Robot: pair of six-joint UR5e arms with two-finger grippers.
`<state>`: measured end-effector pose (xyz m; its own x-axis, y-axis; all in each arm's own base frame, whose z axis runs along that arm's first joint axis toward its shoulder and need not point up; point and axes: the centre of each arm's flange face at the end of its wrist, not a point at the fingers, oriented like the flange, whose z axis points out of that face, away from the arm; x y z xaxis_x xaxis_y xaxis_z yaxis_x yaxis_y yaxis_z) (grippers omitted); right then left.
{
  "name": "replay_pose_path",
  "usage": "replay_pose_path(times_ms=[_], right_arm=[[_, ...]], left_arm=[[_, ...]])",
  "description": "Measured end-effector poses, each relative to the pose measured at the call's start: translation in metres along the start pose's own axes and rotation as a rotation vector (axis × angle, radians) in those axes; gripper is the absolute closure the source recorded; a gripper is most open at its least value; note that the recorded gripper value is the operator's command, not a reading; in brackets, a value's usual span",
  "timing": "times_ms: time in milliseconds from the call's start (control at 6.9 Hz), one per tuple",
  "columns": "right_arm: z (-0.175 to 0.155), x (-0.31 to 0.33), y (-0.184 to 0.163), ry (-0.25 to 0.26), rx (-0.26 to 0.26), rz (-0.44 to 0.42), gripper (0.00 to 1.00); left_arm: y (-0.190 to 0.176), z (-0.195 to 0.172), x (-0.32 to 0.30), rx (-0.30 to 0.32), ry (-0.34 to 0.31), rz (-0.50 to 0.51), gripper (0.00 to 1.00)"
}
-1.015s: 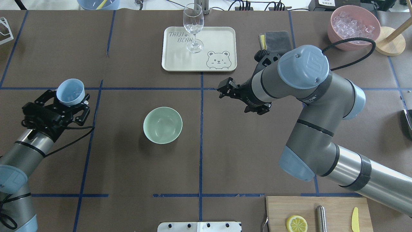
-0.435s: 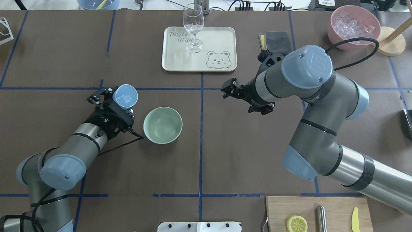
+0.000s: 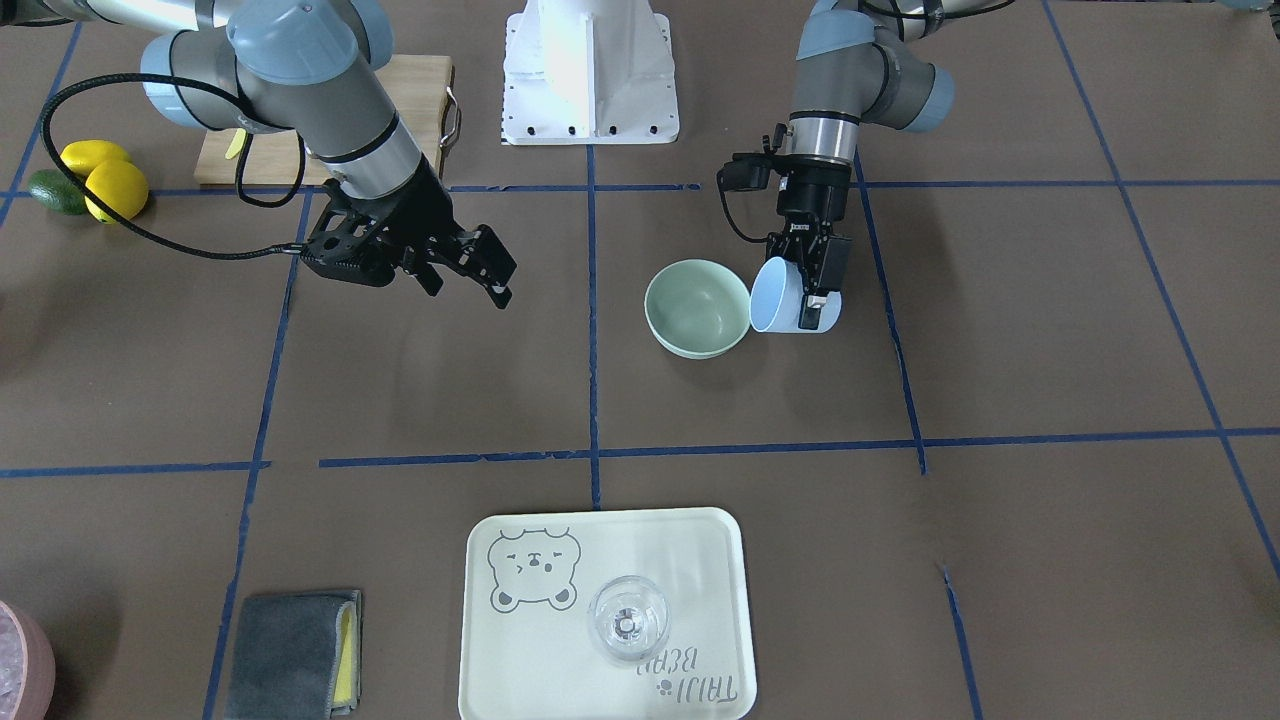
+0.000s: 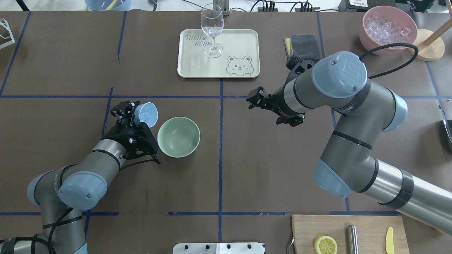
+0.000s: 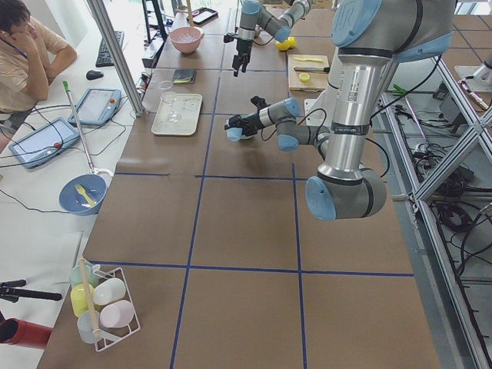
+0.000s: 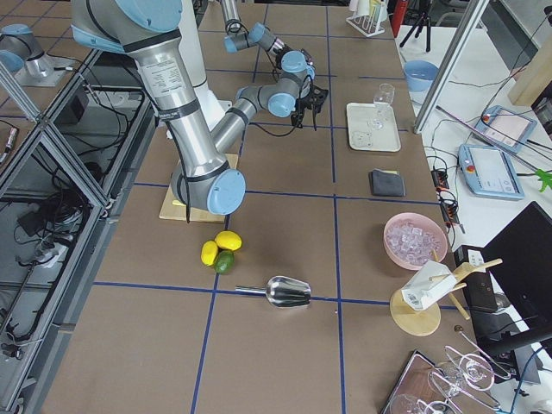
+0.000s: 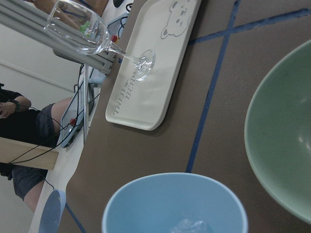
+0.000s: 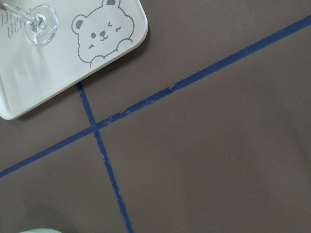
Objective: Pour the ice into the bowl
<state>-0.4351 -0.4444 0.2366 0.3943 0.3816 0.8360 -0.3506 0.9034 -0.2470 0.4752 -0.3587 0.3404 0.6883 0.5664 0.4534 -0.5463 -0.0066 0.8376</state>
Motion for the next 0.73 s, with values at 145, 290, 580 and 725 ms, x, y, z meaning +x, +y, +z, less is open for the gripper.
replay_pose_path(times_ms=[145, 290, 580, 725], right_arm=[[0.001, 0.001, -0.001, 0.003, 0.002, 0.0, 0.0], [0.001, 0.005, -0.002, 0.007, 0.003, 0.001, 0.0], [-0.001, 0.018, -0.005, 0.017, 0.007, 0.007, 0.0], [0.0, 0.024, -0.006, 0.024, 0.009, 0.01, 0.0]], left_arm=[[-0.011, 0.002, 0.006, -0.037, 0.0, 0.144, 1.0], [-0.032, 0.002, 0.005, -0.077, -0.016, 0.371, 1.0], [-0.055, -0.001, 0.013, -0.145, -0.018, 0.674, 1.0], [-0.066, -0.007, 0.009, -0.19, -0.02, 0.828, 1.0]])
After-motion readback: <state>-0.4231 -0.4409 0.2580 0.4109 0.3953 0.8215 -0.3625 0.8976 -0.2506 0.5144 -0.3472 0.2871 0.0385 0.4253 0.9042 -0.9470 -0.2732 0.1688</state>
